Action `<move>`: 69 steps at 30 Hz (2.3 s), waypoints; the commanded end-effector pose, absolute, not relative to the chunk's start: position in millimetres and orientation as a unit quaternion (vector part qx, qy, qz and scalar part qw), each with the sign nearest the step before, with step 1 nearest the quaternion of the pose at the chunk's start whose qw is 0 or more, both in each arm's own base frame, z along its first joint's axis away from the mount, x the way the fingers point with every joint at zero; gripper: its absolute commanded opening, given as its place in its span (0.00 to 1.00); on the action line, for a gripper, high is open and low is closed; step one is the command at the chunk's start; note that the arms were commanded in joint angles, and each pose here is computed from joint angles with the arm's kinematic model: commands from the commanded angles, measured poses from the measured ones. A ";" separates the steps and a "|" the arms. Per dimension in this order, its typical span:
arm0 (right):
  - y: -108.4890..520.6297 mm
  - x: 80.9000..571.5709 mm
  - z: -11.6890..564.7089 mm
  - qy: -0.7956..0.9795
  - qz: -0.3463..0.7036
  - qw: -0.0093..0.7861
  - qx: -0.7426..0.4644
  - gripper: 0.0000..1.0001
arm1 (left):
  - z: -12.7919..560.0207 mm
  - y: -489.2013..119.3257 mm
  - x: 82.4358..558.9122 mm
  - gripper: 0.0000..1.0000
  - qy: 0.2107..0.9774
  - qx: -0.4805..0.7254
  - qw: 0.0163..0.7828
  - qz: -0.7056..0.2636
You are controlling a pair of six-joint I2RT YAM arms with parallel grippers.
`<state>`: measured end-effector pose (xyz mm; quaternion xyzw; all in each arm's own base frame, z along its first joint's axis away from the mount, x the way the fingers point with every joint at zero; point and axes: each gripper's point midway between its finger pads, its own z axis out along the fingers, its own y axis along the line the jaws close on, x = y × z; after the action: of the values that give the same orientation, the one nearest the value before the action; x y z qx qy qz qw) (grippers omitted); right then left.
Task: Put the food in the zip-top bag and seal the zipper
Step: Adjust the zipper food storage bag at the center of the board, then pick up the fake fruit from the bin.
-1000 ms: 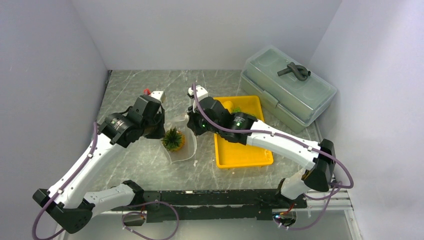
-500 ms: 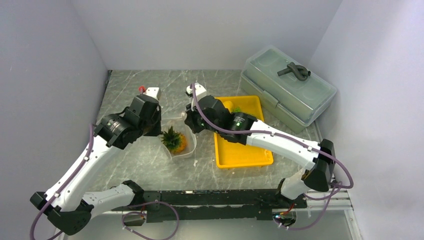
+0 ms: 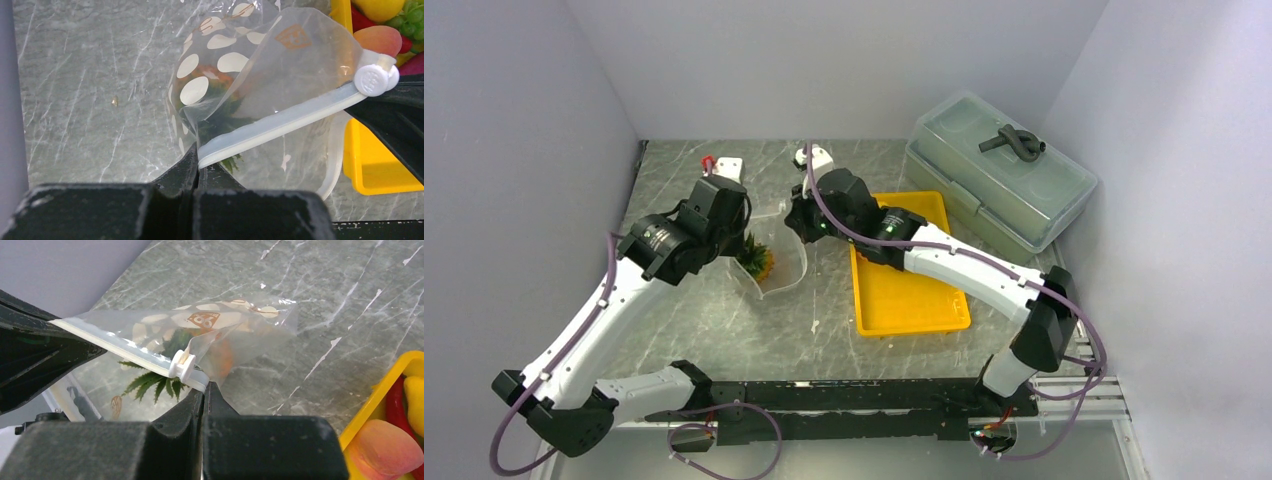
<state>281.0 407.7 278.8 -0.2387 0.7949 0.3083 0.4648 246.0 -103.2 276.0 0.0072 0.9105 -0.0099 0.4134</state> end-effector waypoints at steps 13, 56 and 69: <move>364.5 272.6 198.4 0.853 0.274 0.396 -0.200 0.00 | 229.9 -103.2 243.0 0.00 0.932 0.008 0.363 0.011; 211.4 274.1 222.1 0.870 0.130 0.471 -0.062 0.73 | 222.9 -127.3 236.3 0.00 0.941 0.024 0.333 -0.047; 210.1 302.6 193.1 0.890 0.157 0.427 -0.030 0.85 | 222.9 -121.7 231.4 0.00 0.941 0.017 0.335 -0.043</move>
<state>290.9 200.3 193.6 -0.0411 0.8910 0.1223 0.4354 231.8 -127.4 213.1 0.0299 0.9467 -0.0439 0.3178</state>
